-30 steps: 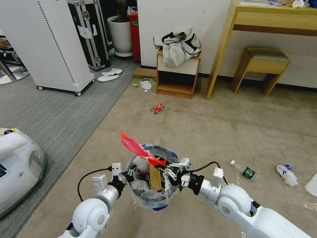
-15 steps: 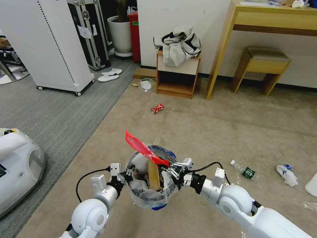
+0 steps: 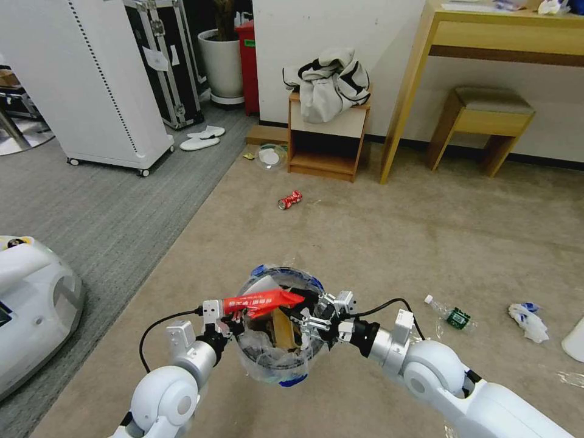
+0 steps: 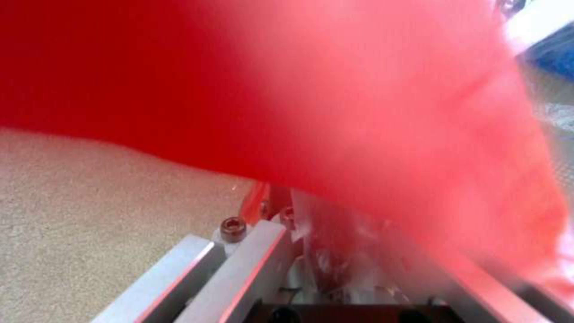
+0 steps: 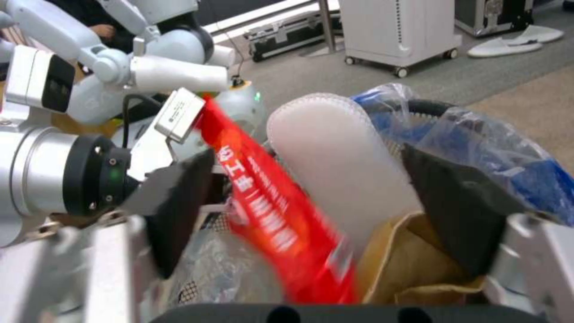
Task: Pick up the trash bin and place the garbage on the floor into it.
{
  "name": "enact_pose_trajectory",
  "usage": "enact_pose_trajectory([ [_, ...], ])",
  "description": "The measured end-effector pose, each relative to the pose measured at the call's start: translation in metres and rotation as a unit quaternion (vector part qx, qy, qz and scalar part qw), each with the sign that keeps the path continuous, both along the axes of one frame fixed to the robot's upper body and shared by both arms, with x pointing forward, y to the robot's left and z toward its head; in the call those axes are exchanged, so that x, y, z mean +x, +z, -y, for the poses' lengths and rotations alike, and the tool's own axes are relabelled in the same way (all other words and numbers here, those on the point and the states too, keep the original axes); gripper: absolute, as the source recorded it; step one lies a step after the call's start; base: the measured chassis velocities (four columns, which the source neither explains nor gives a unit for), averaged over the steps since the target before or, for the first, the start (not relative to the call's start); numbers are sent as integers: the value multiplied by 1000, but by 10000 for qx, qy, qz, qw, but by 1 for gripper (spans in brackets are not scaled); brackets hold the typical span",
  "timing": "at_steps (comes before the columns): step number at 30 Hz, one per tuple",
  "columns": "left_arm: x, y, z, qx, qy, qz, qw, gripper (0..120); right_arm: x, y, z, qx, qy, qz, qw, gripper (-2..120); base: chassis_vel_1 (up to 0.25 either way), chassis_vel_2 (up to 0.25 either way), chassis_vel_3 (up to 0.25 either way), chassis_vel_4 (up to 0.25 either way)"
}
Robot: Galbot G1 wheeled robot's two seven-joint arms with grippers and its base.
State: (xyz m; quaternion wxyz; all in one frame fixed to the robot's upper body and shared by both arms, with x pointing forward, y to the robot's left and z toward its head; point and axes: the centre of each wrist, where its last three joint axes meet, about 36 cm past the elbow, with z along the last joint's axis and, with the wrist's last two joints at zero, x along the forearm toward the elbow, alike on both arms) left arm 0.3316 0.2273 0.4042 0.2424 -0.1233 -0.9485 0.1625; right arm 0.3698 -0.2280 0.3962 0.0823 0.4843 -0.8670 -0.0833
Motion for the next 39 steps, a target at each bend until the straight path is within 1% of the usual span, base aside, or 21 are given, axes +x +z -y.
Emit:
enact_pose_trajectory([
  [1, 0, 0, 0, 0, 0, 0, 10000, 1, 0, 0, 0, 0, 0, 0, 10000, 85, 0, 0, 0, 0],
  [2, 0, 0, -1, 1, 4, 2, 10000, 1, 0, 0, 0, -7, 3, 2, 10000, 92, 0, 0, 0, 0],
  [3, 0, 0, -1, 1, 4, 2, 10000, 1, 0, 0, 0, -7, 3, 2, 10000, 92, 0, 0, 0, 0],
  [4, 0, 1, -1, 5, 7, 4, 10000, 1, 0, 0, 0, -11, 5, 2, 10000, 96, 0, 0, 0, 0],
  [6, 1, 1, -3, 15, 15, 9, 10000, 1, 0, 0, -1, -11, 9, -2, 10000, 99, 0, 0, 0, 0],
  [16, 3, 1, -7, 29, 31, 10, 10000, 1, -2, 3, 0, 8, -9, 23, 10000, 100, 0, 0, 0, 0],
  [28, 5, 1, -9, 18, 35, 10, 10000, 1, -1, 24, 5, 168, -42, 131, 9998, 100, 0, 0, 0, 0],
  [33, 7, -1, -13, 42, 133, 12, 9999, 1, 3, 36, 13, 232, -194, 236, 9993, 100, 0, 0, 0, 0],
  [36, 8, -1, -16, 59, 173, 18, 9998, 1, 5, 38, 17, 229, -269, 274, 9990, 100, 0, 0, 0, 0],
  [38, 10, -2, -20, 110, 238, 23, 9997, 1, 8, 38, 25, 204, -487, 288, 9982, 100, 0, 0, 0, 0],
  [39, 10, -2, -20, 110, 238, 23, 9997, 1, 8, 38, 25, 204, -487, 288, 9982, 100, 0, 0, 0, 0],
])
